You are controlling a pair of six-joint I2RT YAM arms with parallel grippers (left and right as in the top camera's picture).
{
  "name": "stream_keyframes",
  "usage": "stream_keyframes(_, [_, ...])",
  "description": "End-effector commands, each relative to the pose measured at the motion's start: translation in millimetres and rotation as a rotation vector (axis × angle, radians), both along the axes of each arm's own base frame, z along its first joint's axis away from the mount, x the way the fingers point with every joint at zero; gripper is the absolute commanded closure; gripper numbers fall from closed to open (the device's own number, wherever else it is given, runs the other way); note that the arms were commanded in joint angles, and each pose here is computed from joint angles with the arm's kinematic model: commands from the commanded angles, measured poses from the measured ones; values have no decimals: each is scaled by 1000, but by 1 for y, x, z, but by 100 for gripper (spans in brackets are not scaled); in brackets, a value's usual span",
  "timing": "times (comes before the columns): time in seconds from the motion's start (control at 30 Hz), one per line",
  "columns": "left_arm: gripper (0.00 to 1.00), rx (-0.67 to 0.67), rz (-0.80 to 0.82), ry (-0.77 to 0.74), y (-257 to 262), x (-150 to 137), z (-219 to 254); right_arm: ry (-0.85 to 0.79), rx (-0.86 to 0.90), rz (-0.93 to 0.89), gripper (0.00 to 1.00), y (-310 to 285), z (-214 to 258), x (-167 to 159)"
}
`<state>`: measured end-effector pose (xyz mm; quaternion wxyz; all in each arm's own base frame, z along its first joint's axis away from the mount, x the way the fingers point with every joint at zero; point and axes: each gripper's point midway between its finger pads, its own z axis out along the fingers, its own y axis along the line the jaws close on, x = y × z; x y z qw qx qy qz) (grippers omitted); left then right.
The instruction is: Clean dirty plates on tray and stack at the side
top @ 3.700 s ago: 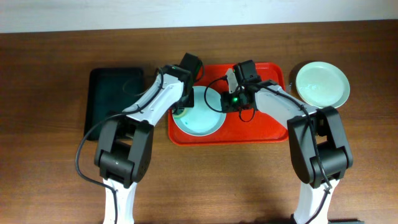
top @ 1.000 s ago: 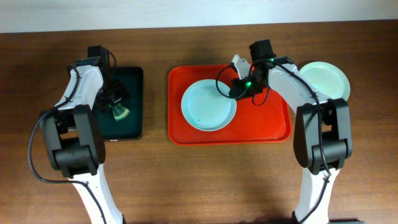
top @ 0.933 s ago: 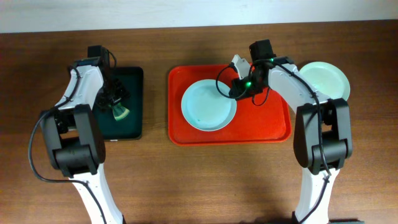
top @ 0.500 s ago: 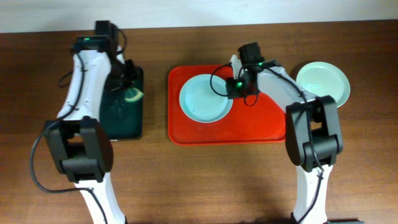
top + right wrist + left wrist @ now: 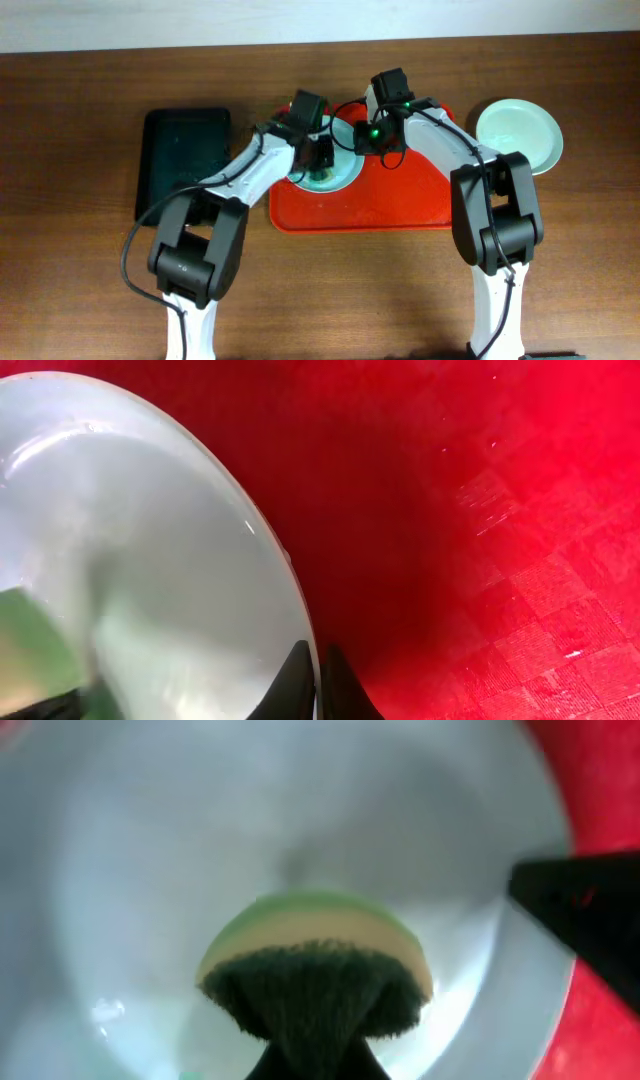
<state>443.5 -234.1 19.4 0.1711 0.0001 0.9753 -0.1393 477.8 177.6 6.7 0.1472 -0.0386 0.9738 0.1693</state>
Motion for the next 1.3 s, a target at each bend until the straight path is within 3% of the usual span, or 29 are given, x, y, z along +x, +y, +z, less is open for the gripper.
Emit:
stream_keyframes(0.0, [100, 145, 80, -37, 35, -5, -24, 78, -75, -22, 96, -10, -38, -14])
stream_keyframes(0.13, [100, 569, 163, -177, 110, 7, -14, 90, -79, -21, 96, -11, -39, -17])
stream_keyframes(0.2, [100, 654, 207, -229, 125, 13, 10, 89, -79, -21, 96, -11, -39, -17])
stream_keyframes(0.33, [100, 433, 262, -375, 107, 30, 100, 71, -90, 30, 96, -9, -37, -17])
stream_keyframes(0.4, [100, 269, 424, -368, 152, 27, 145, -31, -168, 101, 96, -11, -7, -9])
stream_keyframes(0.47, [100, 227, 489, -262, 200, 18, 136, -172, -327, 70, 96, -23, 40, 4])
stream_keyframes(0.57, [100, 274, 588, -68, 260, -6, 81, -460, -657, 60, 96, -23, 139, 6])
stream_keyframes(0.67, [100, 303, 588, 21, 266, -11, 41, -628, -892, 152, 96, 2, 188, -3])
stream_keyframes(0.77, [100, 312, 586, 45, 267, -6, 15, -717, -1192, 163, 96, 12, 226, -19])
stream_keyframes(0.83, [99, 321, 589, 53, 269, -6, 10, -741, -1298, 177, 96, 18, 241, -26])
stream_keyframes(0.87, [95, 322, 589, 56, 269, -7, 9, -745, -1334, 205, 96, 23, 245, -29])
stream_keyframes(0.9, [78, 322, 589, 57, 269, -7, 8, -750, -1349, 233, 96, 30, 246, -33])
stream_keyframes(0.93, [34, 322, 589, 57, 269, -6, 8, -751, -1355, 250, 96, 33, 246, -34])
stream_keyframes(0.97, [13, 322, 589, 57, 269, -6, 8, -748, -1378, 270, 96, 35, 247, -36])
stream_keyframes(1.0, [0, 322, 589, 57, 269, -6, 8, -746, -1425, 251, 96, 32, 254, -39])
stream_keyframes(1.13, [1, 321, 592, 46, 270, -4, 9, -698, -1567, 255, 96, 22, 266, -46])
stream_keyframes(1.27, [1, 366, 607, 39, 278, -6, 12, -742, -1445, 207, 96, 26, 258, -40])
